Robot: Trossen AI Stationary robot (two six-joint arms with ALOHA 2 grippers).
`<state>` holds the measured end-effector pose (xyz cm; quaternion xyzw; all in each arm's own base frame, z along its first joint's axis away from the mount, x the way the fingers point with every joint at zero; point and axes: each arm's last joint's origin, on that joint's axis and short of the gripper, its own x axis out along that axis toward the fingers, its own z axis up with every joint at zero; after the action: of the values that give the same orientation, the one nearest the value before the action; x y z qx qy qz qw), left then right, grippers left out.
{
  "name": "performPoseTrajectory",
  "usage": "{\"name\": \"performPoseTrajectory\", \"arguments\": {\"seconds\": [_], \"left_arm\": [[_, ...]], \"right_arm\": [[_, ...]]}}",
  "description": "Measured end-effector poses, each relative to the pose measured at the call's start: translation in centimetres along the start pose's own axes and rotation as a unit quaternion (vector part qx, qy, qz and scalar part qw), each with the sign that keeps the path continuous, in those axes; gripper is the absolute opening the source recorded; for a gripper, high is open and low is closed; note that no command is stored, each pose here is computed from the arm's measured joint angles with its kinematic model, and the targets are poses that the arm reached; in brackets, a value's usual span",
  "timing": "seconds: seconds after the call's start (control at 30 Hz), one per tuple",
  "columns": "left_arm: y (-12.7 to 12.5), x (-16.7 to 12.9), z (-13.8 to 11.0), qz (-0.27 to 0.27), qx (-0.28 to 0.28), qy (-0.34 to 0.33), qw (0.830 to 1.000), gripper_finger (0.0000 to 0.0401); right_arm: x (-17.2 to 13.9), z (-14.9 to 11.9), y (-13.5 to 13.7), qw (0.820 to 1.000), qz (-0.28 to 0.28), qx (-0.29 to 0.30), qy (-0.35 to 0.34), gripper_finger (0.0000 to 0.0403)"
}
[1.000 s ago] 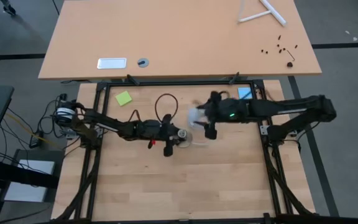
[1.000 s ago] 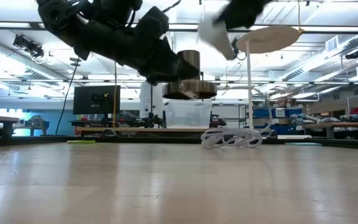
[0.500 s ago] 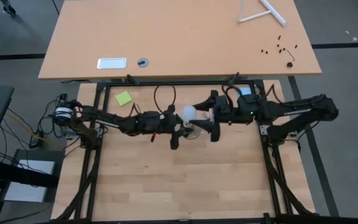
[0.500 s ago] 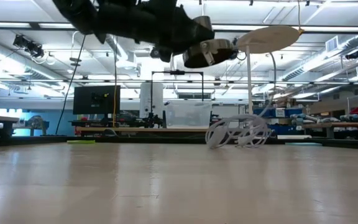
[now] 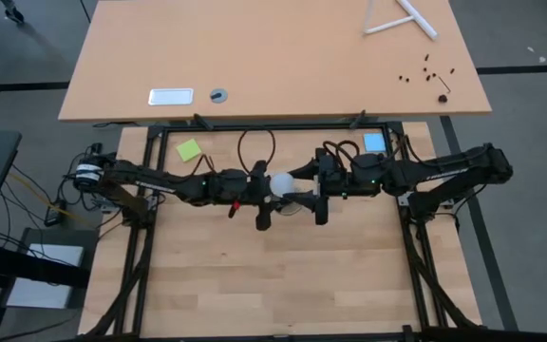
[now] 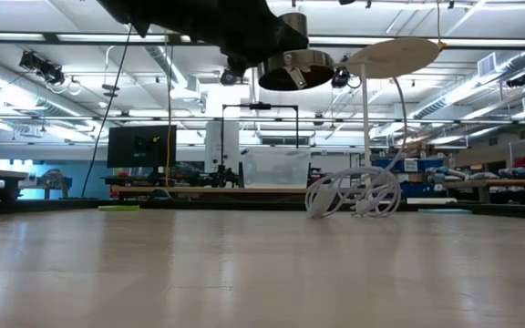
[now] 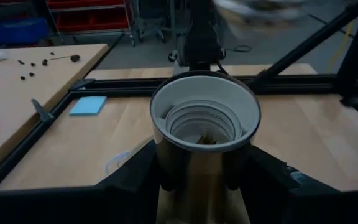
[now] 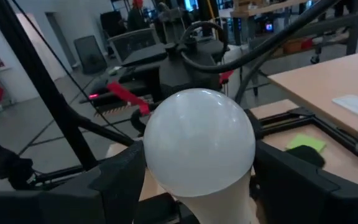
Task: Screw lightbulb
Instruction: Insert the lightbulb into the lamp
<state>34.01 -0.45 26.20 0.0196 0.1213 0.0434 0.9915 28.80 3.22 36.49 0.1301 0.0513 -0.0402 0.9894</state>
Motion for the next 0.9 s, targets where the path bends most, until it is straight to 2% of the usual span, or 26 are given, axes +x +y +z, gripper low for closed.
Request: {"name": "performPoseTrajectory", "arguments": {"seconds": [0.13,0.47,0.6,0.9], "left_arm": [[-0.2,-0.3,-0.1,0.000,0.003,0.011,1.000,0.0168],[-0.9,-0.5,-0.3,-0.002,0.007,0.011,1.000,0.0168],[-0.9,-0.5,-0.2,-0.002,0.005,0.009,1.000,0.0168],[-0.9,-0.5,-0.2,-0.002,0.005,0.010,1.000,0.0168]], "right_arm": [[0.1,-0.4,-0.2,1.000,-0.010,0.002,-0.002,0.0290],[0.3,-4.7,-1.8,0.998,-0.002,0.049,-0.050,0.0291],[0.1,-5.5,-2.2,0.995,0.004,0.058,-0.076,0.0289],[0.0,-6.8,-2.7,0.994,0.005,0.071,-0.079,0.0290]]}}
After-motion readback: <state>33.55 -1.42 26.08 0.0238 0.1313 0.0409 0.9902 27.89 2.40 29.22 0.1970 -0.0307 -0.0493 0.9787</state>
